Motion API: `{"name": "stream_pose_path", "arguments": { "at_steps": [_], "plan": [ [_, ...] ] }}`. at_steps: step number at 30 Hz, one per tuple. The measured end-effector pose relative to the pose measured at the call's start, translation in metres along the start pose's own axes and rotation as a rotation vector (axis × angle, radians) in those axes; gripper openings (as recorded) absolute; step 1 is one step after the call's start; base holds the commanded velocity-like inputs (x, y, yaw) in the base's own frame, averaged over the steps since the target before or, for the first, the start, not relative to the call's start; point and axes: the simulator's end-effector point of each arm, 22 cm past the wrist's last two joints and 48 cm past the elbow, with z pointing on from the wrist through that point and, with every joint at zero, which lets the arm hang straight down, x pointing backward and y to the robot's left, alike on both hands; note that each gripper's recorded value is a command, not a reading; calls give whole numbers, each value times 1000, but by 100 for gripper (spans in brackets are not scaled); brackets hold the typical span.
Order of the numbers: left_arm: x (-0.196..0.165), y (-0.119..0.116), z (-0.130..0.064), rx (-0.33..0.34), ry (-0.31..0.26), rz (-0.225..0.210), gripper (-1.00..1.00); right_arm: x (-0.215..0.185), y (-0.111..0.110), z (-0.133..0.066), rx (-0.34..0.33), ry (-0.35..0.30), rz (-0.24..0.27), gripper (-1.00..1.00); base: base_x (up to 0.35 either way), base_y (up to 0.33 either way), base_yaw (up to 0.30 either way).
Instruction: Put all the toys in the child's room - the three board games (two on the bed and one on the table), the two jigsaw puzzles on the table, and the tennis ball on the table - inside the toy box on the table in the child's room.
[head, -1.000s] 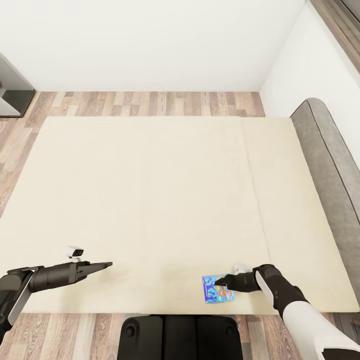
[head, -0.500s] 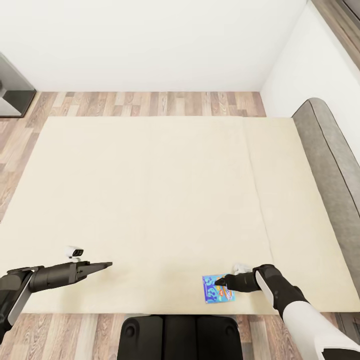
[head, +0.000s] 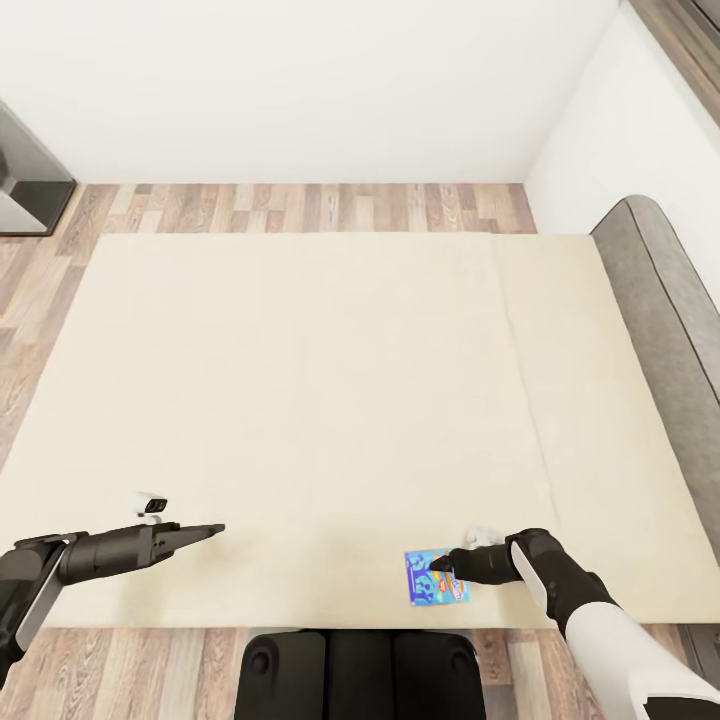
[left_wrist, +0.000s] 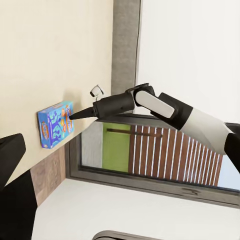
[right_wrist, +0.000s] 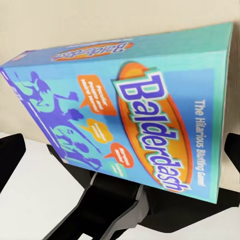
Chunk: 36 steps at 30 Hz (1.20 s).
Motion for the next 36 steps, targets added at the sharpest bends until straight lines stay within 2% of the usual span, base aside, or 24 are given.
{"name": "stream_pose_path", "arguments": {
  "at_steps": [14, 21, 27, 36],
  "plan": [
    [0, 0, 0, 0, 0, 0, 100, -1, 0, 0, 0, -1, -1, 100, 0, 117, 0],
    [0, 0, 0, 0, 0, 0, 100, 1, -9, -1, 38, 7, -36, 100, 0, 85, 0],
    [0, 0, 0, 0, 0, 0, 100, 1, -18, -5, 52, 6, -34, 100, 0, 69, 0],
    [0, 0, 0, 0, 0, 0, 100, 0, -19, -5, 51, 4, -32, 100, 0, 6, 0]
  ]
}}
